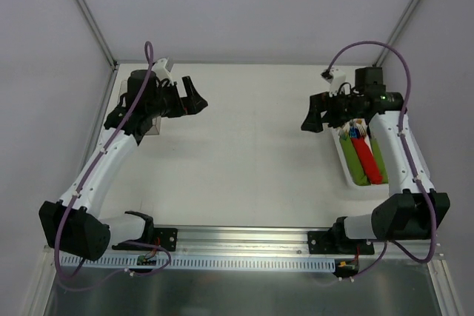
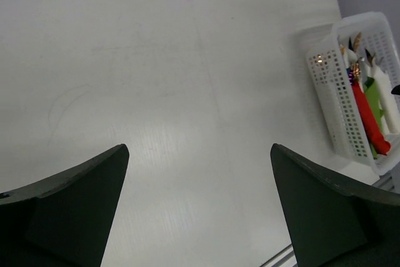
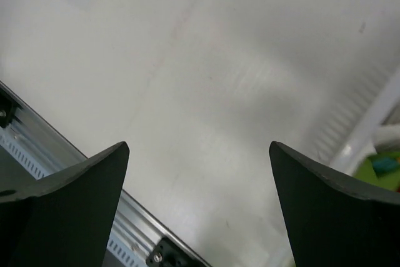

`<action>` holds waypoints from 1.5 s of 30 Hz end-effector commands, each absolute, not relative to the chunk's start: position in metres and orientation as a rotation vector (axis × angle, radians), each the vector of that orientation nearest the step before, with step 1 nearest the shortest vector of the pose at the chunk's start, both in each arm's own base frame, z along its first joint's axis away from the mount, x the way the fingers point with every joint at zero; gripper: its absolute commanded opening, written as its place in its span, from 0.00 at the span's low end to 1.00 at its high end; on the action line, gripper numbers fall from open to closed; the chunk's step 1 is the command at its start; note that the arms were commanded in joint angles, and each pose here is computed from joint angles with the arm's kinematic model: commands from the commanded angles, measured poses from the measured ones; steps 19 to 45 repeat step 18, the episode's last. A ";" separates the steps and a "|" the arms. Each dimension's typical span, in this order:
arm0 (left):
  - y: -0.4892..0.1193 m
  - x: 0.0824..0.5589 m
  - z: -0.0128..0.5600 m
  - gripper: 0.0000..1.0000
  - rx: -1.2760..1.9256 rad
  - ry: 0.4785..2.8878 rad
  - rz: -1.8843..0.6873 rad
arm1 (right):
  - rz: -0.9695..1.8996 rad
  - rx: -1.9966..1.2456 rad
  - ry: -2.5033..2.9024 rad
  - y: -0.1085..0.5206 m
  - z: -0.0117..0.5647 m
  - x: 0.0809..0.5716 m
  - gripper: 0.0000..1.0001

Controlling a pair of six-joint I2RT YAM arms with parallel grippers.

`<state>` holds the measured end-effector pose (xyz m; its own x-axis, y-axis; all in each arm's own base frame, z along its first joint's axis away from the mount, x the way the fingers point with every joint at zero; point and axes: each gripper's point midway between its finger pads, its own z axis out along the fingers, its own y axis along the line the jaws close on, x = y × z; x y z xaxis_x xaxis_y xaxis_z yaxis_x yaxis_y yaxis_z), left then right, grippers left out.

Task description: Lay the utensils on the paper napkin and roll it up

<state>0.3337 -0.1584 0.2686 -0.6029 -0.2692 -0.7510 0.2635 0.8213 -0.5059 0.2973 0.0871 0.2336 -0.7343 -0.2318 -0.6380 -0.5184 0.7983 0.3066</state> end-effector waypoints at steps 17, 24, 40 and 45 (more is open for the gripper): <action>-0.142 0.329 0.139 0.99 -0.079 2.449 -0.544 | 0.617 -0.560 2.297 0.155 0.157 0.304 0.99; -0.143 0.328 0.145 0.99 -0.064 2.425 -0.556 | 0.620 -0.561 2.289 0.156 0.160 0.304 0.99; -0.143 0.328 0.145 0.99 -0.064 2.425 -0.556 | 0.620 -0.561 2.289 0.156 0.160 0.304 0.99; -0.143 0.328 0.145 0.99 -0.064 2.425 -0.556 | 0.620 -0.561 2.289 0.156 0.160 0.304 0.99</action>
